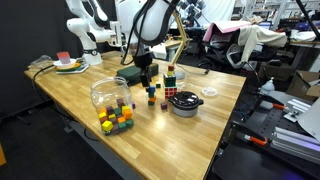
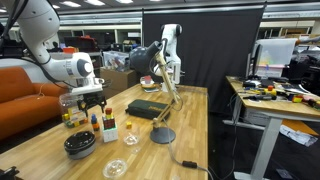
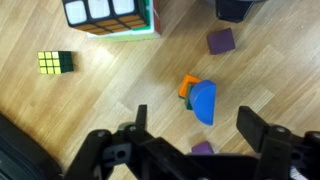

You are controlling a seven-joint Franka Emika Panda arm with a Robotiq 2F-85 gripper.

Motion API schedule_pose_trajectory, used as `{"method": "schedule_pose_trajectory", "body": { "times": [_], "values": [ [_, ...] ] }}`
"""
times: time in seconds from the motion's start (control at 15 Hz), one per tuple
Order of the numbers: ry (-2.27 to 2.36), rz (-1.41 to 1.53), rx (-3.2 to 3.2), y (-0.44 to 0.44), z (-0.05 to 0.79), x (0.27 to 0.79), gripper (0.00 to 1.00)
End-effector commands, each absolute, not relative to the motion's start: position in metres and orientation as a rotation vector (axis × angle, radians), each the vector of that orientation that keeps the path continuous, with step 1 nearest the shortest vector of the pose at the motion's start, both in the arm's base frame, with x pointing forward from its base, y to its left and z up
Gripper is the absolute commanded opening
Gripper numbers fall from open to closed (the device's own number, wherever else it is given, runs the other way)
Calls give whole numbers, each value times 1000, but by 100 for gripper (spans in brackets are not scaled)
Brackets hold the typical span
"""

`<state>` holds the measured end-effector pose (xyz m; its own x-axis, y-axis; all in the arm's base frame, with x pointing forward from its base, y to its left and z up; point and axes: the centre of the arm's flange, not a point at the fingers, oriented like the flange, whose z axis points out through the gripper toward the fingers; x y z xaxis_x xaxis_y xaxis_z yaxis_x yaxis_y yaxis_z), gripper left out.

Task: Place the blue block on the tower of blocks

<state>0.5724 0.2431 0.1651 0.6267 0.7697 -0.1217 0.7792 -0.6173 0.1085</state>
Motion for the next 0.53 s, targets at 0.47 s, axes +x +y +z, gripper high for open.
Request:
{"method": "schedule_pose_trajectory", "body": {
  "times": [0.47],
  "values": [
    [1277,-39,2749,248,194,570,100]
  ]
}}
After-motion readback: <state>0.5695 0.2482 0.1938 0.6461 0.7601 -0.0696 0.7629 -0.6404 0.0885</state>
